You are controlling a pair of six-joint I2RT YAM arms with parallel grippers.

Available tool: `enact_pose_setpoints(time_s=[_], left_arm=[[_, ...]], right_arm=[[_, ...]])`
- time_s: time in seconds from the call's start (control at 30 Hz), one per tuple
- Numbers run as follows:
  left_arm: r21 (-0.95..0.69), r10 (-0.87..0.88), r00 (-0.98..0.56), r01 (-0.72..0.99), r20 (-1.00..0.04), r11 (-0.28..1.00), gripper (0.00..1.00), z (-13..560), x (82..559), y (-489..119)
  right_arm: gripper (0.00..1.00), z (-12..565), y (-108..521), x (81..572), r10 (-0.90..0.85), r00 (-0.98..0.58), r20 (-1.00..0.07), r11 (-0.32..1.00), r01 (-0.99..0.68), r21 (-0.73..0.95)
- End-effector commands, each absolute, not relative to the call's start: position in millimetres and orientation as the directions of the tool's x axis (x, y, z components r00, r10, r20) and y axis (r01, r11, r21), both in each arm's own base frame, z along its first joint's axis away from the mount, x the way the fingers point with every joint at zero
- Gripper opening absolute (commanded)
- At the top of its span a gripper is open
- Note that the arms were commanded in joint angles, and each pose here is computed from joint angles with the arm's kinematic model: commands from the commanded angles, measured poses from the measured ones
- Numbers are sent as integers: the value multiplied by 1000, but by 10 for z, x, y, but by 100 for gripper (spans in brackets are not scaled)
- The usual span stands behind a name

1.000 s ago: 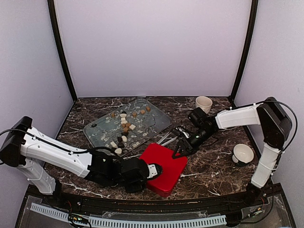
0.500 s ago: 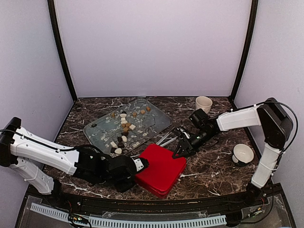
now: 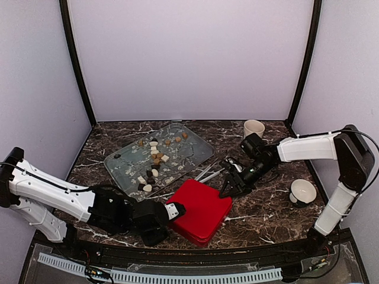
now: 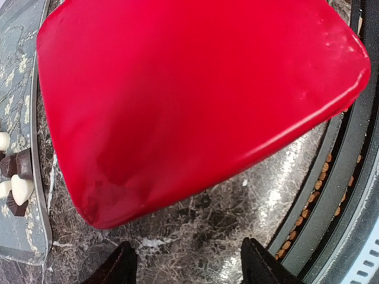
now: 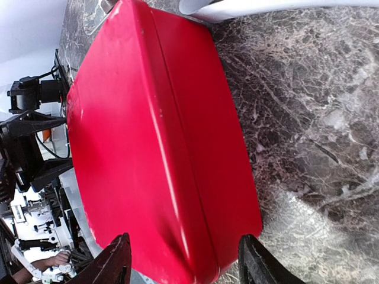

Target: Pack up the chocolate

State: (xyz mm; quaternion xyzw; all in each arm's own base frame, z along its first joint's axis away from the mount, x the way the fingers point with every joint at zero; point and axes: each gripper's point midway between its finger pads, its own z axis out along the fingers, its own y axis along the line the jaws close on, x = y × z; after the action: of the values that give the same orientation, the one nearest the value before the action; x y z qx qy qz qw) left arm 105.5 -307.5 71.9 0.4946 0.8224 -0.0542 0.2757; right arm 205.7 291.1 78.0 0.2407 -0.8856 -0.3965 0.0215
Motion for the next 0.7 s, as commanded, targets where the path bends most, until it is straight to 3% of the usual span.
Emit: enact_pose_setpoints(time_s=[0.0, 0.17, 0.3, 0.5, 0.67], left_arm=[[174, 788, -321, 866, -526, 469, 62, 791, 880, -3113], [99, 748, -199, 938, -633, 332, 59, 1177, 578, -3506], [43, 672, -191, 948, -715, 315, 58, 1473, 524, -3726], [94, 750, -184, 946, -635, 311, 65, 1225, 498, -3921], [222, 765, -56, 941, -642, 255, 72, 1119, 489, -4093]], right_arm=[[60, 935, 2895, 2110, -434, -881, -187, 586, -434, 685], [45, 980, 2880, 2088, -434, -880, -193, 581, -437, 687], [36, 918, 2830, 2017, -437, -883, -173, 592, -427, 683], [33, 847, 2775, 1952, -430, -891, -148, 608, -407, 682], [32, 817, 2773, 1916, -431, -892, -138, 612, -402, 681]])
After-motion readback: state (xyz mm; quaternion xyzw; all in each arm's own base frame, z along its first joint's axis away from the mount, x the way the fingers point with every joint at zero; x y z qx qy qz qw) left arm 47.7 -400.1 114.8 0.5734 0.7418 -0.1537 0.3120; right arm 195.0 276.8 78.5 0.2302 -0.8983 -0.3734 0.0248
